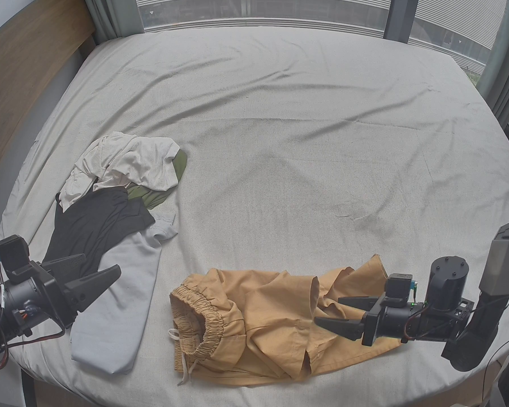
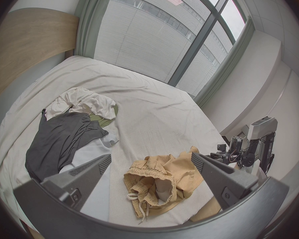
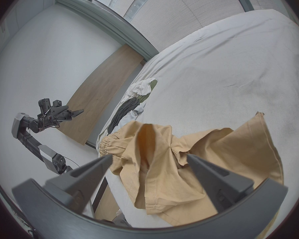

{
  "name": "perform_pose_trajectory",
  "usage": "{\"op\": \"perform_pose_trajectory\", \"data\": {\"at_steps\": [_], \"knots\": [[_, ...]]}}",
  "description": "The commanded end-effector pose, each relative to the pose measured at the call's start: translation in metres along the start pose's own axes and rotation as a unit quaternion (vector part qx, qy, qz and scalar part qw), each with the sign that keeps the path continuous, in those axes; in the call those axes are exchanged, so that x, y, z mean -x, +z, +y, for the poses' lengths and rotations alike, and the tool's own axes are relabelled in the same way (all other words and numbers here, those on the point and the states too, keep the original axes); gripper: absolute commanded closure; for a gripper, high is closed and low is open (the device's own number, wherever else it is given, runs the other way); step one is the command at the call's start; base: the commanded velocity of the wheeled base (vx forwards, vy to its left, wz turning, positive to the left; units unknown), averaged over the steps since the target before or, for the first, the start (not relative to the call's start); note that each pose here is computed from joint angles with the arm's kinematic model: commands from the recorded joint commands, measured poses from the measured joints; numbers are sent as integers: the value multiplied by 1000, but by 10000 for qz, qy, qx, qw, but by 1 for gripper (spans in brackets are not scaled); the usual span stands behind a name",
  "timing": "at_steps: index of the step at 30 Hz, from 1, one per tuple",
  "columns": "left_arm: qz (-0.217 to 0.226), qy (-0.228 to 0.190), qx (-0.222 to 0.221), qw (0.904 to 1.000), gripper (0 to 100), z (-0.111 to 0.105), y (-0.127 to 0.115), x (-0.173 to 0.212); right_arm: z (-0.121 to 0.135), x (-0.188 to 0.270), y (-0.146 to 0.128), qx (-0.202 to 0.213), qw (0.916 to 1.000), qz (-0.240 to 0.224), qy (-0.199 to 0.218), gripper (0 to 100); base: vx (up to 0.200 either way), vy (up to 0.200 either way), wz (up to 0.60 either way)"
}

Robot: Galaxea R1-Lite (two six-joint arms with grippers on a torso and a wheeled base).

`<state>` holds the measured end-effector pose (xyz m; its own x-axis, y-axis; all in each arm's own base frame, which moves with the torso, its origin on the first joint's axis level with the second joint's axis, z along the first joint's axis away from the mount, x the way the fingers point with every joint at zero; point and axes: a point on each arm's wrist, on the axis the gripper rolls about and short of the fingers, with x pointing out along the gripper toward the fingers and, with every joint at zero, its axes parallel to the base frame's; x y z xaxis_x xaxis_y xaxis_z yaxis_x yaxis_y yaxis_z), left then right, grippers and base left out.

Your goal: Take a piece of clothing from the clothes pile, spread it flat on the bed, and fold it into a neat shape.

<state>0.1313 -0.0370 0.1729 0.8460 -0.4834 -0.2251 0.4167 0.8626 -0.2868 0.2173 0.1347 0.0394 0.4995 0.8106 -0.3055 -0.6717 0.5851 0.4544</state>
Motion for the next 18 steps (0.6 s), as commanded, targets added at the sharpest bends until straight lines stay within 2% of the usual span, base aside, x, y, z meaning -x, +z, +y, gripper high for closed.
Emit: {"op": "perform_pose_trajectory", "data": {"at_steps": [1, 5, 18], "knots": [[-51, -16, -7, 10000, 0, -1, -2, 4, 6, -12, -14, -27, 9993, 324, 169, 0, 0, 0, 0], [-44, -15, -5, 10000, 0, -1, -3, 6, 23, -18, -18, 114, 9980, 422, 458, 0, 0, 0, 0], [-132, -28, -14, 9999, 0, -1, -4, 6, 25, -33, -25, 144, 9972, 528, 513, 0, 0, 0, 0]]}}
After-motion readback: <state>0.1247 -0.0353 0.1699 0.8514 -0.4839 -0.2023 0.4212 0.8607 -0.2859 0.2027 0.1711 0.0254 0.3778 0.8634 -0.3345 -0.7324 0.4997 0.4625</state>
